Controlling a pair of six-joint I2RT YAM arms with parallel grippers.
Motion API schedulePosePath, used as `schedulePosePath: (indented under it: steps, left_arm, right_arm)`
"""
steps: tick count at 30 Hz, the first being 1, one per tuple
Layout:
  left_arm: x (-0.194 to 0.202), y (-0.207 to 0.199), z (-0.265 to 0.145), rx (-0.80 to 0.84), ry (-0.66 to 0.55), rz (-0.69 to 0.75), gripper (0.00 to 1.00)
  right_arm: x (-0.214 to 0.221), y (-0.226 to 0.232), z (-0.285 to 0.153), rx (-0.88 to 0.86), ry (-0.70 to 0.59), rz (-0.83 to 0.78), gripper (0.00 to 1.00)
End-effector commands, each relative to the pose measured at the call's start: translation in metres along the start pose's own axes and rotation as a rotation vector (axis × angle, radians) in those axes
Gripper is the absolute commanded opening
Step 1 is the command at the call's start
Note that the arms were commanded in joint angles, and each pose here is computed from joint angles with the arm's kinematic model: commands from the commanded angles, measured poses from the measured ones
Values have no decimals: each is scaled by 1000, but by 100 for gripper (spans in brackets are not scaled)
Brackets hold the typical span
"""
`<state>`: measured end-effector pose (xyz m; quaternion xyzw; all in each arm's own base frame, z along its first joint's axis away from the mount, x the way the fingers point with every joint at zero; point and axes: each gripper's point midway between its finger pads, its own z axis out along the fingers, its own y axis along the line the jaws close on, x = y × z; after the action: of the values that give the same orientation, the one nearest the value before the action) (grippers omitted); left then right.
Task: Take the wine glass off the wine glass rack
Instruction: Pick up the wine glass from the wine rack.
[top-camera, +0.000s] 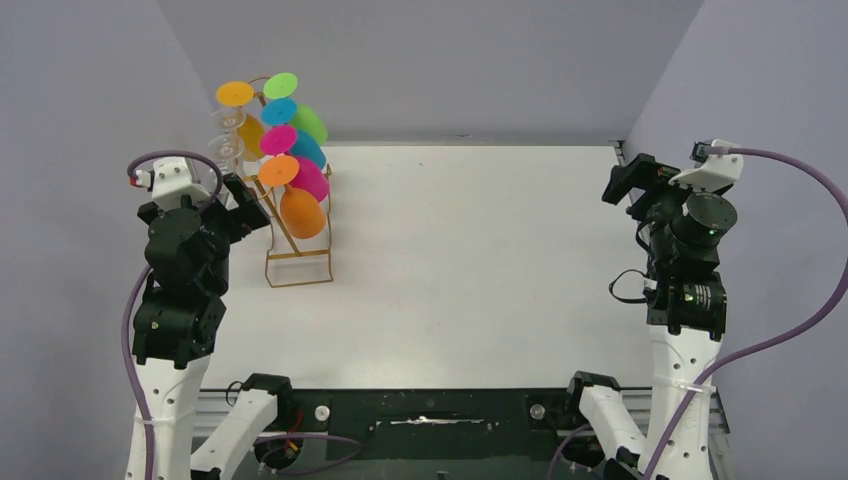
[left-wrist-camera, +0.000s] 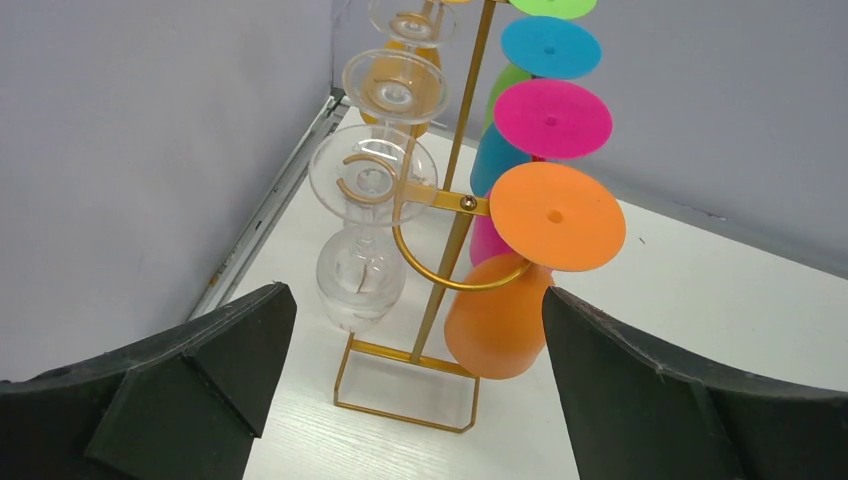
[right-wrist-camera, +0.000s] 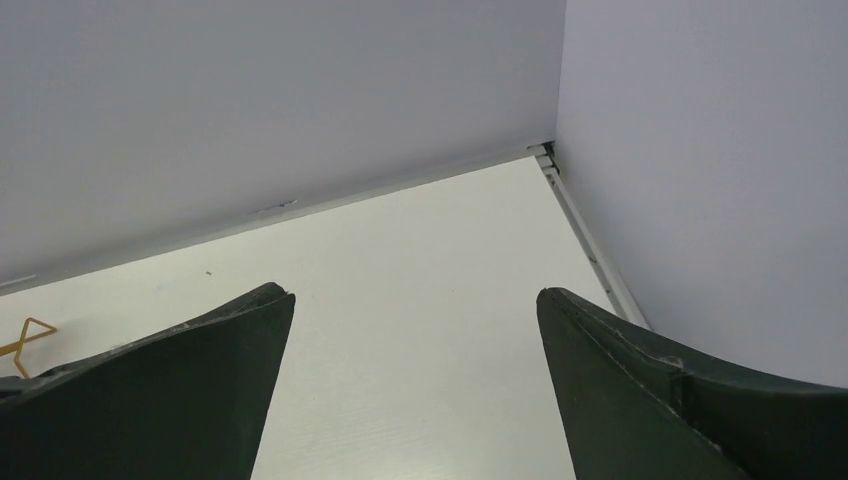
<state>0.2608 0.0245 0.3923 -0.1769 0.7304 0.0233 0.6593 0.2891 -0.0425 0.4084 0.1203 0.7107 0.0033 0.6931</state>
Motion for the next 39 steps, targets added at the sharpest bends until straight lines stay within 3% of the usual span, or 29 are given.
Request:
schedulePosePath:
  steps: [1, 6, 10, 16, 19, 28, 32, 36, 39]
  left_arm:
    - [5, -8, -4, 39, 0, -41, 98]
    - [30, -13, -7, 52, 83, -68, 98]
    - [40, -19, -11, 70, 132, -92, 98]
    - [60, -25, -15, 62, 241, -115, 98]
    - [73, -29, -15, 55, 305, -121, 98]
    - [97, -32, -23, 37, 430, -145, 98]
    - [95, -32, -32, 55, 426, -194, 98]
    - [85, -35, -37, 85, 377, -243, 98]
    - [78, -34, -36, 90, 331, -268, 98]
  right_arm:
    - [17, -3, 1, 40, 36, 85, 98]
    - [58, -10, -6, 101, 125, 204, 98]
    - [99, -10, -20, 144, 180, 390, 98]
    - [145, 17, -30, -12, 128, 682, 98]
    - [165, 33, -25, -83, 182, 775, 98]
    - [160, 119, 24, -232, 546, 554, 98]
    - [146, 177, 47, -294, 546, 537, 98]
    - [118, 243, 40, -617, 453, 622, 98]
    - [112, 274, 33, -712, 469, 636, 98]
